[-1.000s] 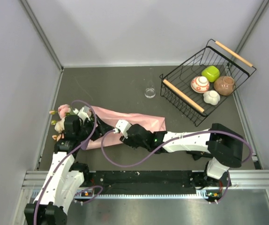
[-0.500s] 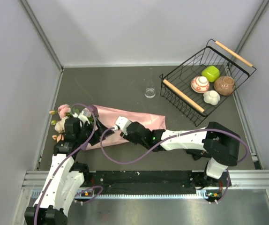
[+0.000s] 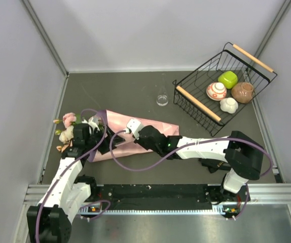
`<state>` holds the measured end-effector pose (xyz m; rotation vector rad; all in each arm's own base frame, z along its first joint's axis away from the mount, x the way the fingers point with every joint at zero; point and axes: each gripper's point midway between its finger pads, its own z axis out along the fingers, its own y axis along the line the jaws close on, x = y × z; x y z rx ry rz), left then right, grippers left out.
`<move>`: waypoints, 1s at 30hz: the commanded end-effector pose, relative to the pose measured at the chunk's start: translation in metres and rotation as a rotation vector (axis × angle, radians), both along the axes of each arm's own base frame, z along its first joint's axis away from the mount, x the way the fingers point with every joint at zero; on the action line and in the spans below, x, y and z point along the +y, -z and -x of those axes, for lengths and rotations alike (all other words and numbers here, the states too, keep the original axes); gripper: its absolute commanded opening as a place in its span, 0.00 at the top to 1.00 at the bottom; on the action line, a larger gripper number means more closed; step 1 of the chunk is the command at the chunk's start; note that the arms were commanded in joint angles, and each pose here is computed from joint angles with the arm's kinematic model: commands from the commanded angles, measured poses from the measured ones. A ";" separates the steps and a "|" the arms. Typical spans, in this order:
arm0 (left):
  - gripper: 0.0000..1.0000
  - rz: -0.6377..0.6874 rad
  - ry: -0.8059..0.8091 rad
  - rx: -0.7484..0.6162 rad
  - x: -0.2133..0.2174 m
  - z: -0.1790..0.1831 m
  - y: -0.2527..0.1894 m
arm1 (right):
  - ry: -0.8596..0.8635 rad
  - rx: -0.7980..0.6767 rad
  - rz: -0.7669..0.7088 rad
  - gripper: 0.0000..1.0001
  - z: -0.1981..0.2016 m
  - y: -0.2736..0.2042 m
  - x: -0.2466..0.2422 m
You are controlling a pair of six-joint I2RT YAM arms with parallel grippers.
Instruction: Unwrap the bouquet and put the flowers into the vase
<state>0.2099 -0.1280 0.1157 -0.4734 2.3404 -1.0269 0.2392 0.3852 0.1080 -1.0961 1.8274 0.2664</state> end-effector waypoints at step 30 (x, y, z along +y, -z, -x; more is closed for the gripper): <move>1.00 0.061 -0.009 -0.206 -0.033 -0.142 -0.064 | 0.434 0.118 -0.482 0.16 -0.019 -0.137 -0.144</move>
